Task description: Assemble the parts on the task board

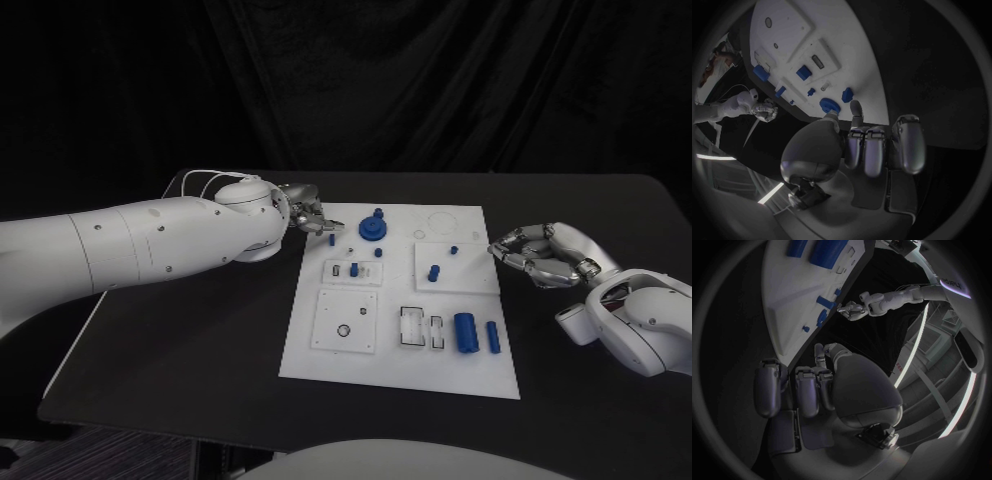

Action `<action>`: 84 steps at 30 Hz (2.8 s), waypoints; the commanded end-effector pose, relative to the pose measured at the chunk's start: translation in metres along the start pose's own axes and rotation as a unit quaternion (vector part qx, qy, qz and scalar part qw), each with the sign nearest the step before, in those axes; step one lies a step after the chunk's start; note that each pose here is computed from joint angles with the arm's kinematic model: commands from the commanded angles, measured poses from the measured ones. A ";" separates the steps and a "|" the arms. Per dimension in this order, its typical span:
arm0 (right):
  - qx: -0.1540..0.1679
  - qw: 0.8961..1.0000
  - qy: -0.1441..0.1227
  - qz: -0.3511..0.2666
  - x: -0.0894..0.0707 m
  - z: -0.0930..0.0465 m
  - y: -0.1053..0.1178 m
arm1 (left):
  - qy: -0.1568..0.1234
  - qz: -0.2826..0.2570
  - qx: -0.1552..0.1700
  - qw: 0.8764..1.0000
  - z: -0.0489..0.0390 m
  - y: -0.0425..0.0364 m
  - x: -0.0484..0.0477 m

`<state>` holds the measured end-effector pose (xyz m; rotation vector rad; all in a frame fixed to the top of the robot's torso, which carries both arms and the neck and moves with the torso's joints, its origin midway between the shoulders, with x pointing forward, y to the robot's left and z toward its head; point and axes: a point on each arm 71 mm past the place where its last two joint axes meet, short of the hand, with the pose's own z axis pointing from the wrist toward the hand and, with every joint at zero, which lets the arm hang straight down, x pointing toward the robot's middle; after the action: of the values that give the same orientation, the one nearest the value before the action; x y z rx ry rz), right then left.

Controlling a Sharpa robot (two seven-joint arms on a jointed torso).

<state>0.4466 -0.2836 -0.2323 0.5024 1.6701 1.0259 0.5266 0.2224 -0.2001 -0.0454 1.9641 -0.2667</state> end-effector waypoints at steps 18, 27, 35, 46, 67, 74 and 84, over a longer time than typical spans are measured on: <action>0.001 1.000 -0.001 -0.001 0.000 0.000 0.000 | 0.004 -0.009 0.008 1.000 0.0039 -0.0047 -0.0009; 0.000 1.000 -0.001 -0.001 0.001 0.001 0.000 | 0.017 -0.007 0.002 1.000 0.0063 -0.0054 0.0007; -0.001 1.000 -0.001 -0.001 0.001 0.001 0.000 | 0.025 -0.006 -0.006 1.000 0.0074 -0.0057 0.0019; -0.002 1.000 0.000 -0.001 0.002 0.002 0.001 | 0.028 -0.005 -0.004 1.000 0.0085 -0.0078 0.0027; -0.003 1.000 0.001 0.000 0.002 0.002 0.001 | 0.039 0.000 -0.012 0.999 0.0091 -0.0082 0.0051; -0.003 1.000 0.001 0.000 0.002 0.002 0.001 | 0.045 0.000 -0.015 0.999 0.0094 -0.0080 0.0061; -0.003 1.000 0.002 0.000 0.003 0.002 0.001 | 0.053 -0.015 -0.020 0.998 0.0093 -0.0081 0.0076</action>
<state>0.4477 -0.2802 -0.2325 0.4972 1.6705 1.0329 0.5323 0.2132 -0.2073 -0.0754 2.0551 -0.2466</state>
